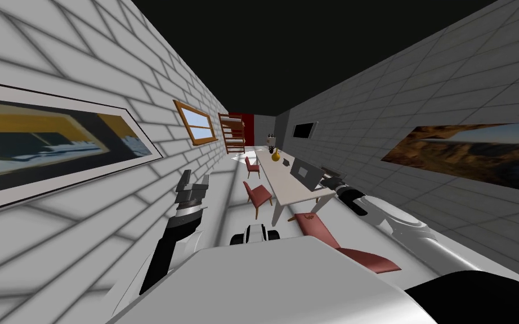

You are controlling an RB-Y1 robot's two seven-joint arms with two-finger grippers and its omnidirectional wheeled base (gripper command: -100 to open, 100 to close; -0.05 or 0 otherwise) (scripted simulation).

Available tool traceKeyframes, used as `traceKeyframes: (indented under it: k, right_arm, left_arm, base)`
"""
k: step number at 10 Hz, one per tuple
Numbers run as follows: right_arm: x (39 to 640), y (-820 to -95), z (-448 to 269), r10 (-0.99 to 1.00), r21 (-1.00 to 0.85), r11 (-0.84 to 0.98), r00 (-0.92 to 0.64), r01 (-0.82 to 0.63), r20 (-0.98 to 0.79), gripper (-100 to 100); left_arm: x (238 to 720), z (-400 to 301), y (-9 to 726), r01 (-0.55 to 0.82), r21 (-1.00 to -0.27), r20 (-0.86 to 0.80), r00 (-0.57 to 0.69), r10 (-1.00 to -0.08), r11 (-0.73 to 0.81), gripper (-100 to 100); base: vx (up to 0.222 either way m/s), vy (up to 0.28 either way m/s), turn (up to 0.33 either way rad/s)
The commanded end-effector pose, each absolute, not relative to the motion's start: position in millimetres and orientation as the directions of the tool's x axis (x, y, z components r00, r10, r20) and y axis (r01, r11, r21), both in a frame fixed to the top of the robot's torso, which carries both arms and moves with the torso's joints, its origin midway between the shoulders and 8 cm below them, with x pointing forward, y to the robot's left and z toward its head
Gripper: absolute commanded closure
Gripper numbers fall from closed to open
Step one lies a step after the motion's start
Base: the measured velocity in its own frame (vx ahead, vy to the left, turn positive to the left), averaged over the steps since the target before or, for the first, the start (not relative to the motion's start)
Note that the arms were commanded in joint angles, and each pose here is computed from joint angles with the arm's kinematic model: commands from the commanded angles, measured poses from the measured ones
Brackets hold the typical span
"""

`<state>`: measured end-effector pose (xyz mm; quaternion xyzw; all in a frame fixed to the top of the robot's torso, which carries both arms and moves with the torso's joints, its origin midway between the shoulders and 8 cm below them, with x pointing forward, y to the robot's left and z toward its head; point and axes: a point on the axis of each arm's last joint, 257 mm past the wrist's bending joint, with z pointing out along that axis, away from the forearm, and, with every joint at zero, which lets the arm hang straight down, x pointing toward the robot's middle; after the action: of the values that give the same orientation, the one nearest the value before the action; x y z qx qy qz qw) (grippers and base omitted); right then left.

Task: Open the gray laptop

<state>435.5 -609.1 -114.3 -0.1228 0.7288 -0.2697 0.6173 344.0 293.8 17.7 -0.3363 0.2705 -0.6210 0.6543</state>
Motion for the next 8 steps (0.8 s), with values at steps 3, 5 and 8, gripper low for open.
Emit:
traceKeyframes:
  k: [3, 5, 8]
  right_arm:
    - [432.5, -630.4, -115.4, -0.378, -0.418, 0.894, -0.229, 0.161, -0.897, 100]
    - [432.0, -633.2, -114.4, -0.365, -0.405, 0.900, -0.231, 0.163, -0.902, 100]
    - [438.7, -620.8, -105.8, -0.456, -0.490, 0.859, -0.217, 0.147, -0.863, -100]
  left_arm:
    - [344.0, 17.7, 293.7, 0.631, -0.776, 0.064, 0.082, -0.995, 0.003, 0]
    - [344.0, 17.7, 293.7, 0.631, -0.776, 0.064, 0.082, -0.995, 0.003, 0]
    - [344.0, 17.7, 293.8, 0.631, -0.776, 0.064, 0.082, -0.995, 0.003, 0]
  base:
    - [0.001, -0.030, 0.027]
    - [0.000, -0.015, 0.003]
    - [-0.022, -0.046, 0.033]
